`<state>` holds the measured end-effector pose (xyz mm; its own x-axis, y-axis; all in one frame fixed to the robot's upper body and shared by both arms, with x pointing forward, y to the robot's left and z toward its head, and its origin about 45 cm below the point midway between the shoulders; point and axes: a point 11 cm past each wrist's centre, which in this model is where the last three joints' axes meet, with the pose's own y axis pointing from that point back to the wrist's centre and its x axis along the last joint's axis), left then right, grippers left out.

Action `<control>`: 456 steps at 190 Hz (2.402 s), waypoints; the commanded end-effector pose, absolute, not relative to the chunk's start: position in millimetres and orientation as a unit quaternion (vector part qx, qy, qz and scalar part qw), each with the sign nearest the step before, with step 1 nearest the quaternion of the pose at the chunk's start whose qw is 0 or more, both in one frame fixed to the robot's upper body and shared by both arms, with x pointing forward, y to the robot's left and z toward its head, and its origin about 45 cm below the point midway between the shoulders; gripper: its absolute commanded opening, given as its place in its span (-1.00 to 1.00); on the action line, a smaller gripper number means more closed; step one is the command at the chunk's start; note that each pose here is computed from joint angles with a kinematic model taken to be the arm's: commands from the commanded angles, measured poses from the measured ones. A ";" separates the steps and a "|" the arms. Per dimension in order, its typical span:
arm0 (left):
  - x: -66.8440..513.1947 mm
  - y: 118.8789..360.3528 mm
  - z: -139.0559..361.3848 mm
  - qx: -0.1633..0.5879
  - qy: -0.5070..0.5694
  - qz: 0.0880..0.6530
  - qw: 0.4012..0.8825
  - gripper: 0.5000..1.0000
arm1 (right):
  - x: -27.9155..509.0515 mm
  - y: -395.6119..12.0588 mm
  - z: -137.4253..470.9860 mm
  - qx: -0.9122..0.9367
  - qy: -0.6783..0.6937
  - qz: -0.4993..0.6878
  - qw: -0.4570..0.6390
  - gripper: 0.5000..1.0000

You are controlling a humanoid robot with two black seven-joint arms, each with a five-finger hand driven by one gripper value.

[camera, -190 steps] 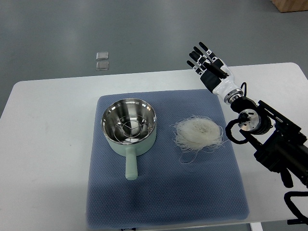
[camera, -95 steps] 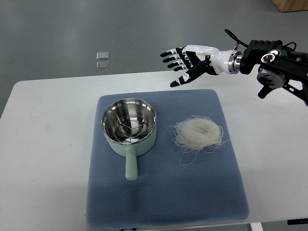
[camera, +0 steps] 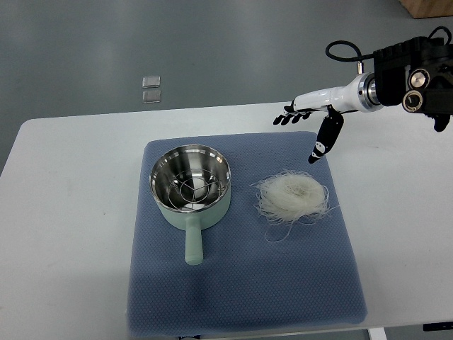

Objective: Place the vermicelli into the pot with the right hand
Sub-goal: 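Reach the right hand over the white vermicelli bundle, then close the right hand on the vermicelli and lift it, then carry the held vermicelli over the green pot and lower it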

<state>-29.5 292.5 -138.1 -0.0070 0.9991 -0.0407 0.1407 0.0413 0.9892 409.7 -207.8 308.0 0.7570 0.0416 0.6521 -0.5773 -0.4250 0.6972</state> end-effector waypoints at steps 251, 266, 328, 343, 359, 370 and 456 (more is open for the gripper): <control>-30.1 291.5 -138.1 0.521 0.547 0.454 0.472 1.00 | 376.6 -208.7 188.1 0.799 -0.213 0.284 0.486 -1.00; -30.1 291.5 -138.1 0.521 0.547 0.454 0.472 1.00 | 380.2 -216.2 196.6 0.797 -0.218 0.284 0.487 -1.00; -30.2 290.4 -138.0 0.521 0.547 0.453 0.473 1.00 | 405.3 -231.5 340.2 0.800 -0.231 0.323 0.450 -1.00; -30.2 290.4 -138.0 0.521 0.547 0.453 0.473 1.00 | 408.4 -237.2 388.8 0.798 -0.232 0.338 0.441 -1.00; -30.2 290.3 -138.0 0.521 0.548 0.452 0.474 1.00 | 406.3 -241.3 423.2 0.800 -0.233 0.347 0.430 -1.00; -30.2 289.7 -138.0 0.520 0.548 0.452 0.474 1.00 | 403.5 -241.6 444.1 0.802 -0.230 0.353 0.422 -1.00; -30.3 283.4 -137.8 0.517 0.552 0.446 0.479 1.00 | 412.7 -127.7 424.7 0.803 -0.149 0.413 0.402 -1.00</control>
<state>-30.2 282.9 -137.8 -0.0071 0.9976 -0.0688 0.1430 0.0691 0.9873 410.0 -168.6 435.2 0.6244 0.0338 0.7803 -0.6082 -0.6057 0.5130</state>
